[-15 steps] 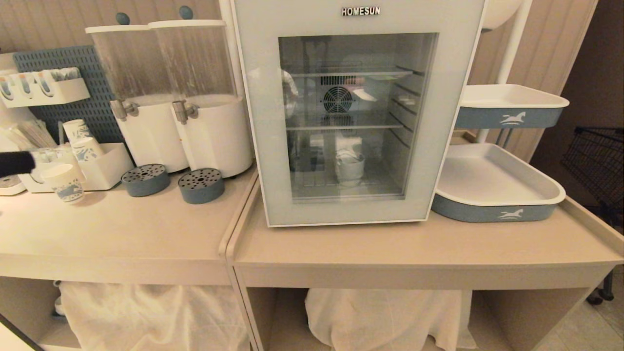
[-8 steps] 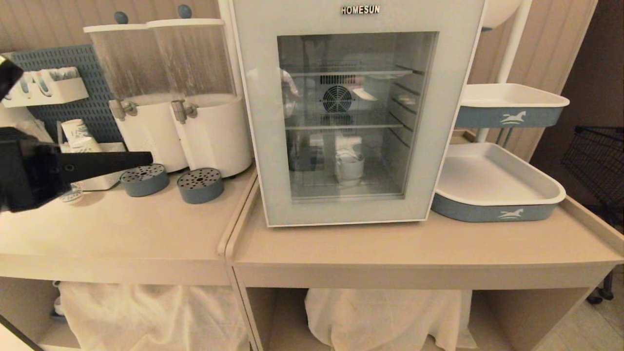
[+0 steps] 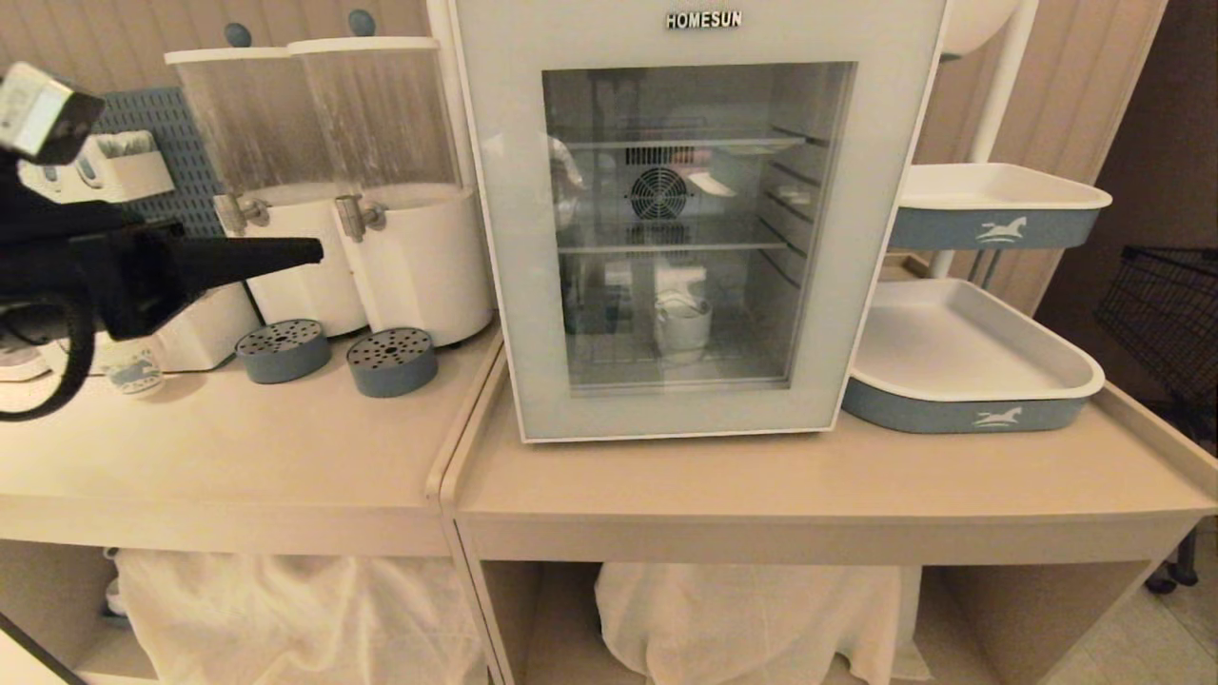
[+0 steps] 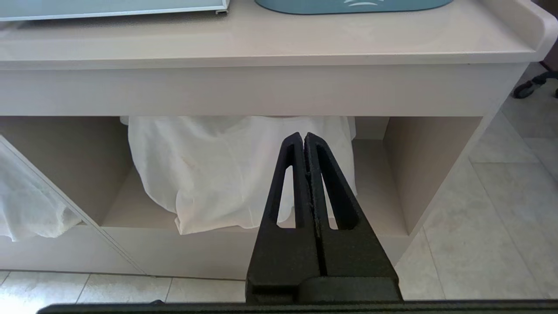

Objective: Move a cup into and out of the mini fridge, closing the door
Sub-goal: Open the freezer door

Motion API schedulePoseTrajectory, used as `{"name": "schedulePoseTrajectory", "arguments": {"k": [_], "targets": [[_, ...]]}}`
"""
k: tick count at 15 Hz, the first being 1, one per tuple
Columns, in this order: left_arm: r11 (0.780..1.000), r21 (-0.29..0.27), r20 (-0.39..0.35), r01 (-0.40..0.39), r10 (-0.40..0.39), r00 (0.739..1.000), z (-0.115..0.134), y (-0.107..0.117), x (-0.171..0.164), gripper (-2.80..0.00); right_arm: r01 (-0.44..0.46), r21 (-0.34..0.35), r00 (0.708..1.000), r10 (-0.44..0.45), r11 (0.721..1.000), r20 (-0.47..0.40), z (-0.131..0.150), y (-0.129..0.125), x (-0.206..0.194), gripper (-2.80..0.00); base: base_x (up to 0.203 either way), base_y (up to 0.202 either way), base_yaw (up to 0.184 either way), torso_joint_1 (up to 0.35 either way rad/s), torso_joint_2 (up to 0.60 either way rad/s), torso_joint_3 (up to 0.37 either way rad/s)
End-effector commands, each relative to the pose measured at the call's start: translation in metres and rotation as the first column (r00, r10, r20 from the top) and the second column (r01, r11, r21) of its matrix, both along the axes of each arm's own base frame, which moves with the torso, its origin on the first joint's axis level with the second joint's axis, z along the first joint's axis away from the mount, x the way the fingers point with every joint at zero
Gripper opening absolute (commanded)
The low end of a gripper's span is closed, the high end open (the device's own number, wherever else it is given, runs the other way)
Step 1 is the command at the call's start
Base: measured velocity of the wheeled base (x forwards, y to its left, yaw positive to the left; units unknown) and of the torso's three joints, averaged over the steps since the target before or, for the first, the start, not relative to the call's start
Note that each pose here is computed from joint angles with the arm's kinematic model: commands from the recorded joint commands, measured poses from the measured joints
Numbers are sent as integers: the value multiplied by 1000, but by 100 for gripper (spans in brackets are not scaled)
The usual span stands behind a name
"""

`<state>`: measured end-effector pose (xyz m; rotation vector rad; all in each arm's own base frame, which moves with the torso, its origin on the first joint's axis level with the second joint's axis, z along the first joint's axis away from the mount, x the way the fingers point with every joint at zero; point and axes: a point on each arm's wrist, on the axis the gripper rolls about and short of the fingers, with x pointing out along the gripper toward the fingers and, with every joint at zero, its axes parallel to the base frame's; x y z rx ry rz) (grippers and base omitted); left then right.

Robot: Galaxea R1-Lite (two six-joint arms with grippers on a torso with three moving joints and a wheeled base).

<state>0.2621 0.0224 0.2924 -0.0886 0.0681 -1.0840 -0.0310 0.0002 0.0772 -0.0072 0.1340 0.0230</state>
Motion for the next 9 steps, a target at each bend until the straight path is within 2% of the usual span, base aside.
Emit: {"name": "schedulePoseTrajectory", "arguments": {"k": [1, 3, 6, 7, 9], "targets": [[1000, 15, -22, -26, 27, 999, -17, 2, 33, -280, 0, 0, 1000, 0, 1000, -2, 0, 0, 0, -280, 0, 0, 0, 0, 0, 0], [996, 32, -83, -84, 87, 993, -35, 3, 52, -280, -1, -1, 1000, 1, 1000, -2, 0, 0, 0, -280, 0, 0, 0, 0, 0, 0], [997, 32, -175, -76, 80, 981, -63, 2, 65, -280, -1, -1, 1000, 1, 1000, -2, 0, 0, 0, -280, 0, 0, 0, 0, 0, 0], [997, 32, -195, -70, 74, 978, -71, 0, 69, -280, -1, -1, 1000, 1, 1000, -2, 0, 0, 0, -280, 0, 0, 0, 0, 0, 0], [997, 40, -190, -59, 66, 980, -75, -2, 70, -280, -1, -1, 1000, 1, 1000, -2, 0, 0, 0, -280, 0, 0, 0, 0, 0, 0]]}}
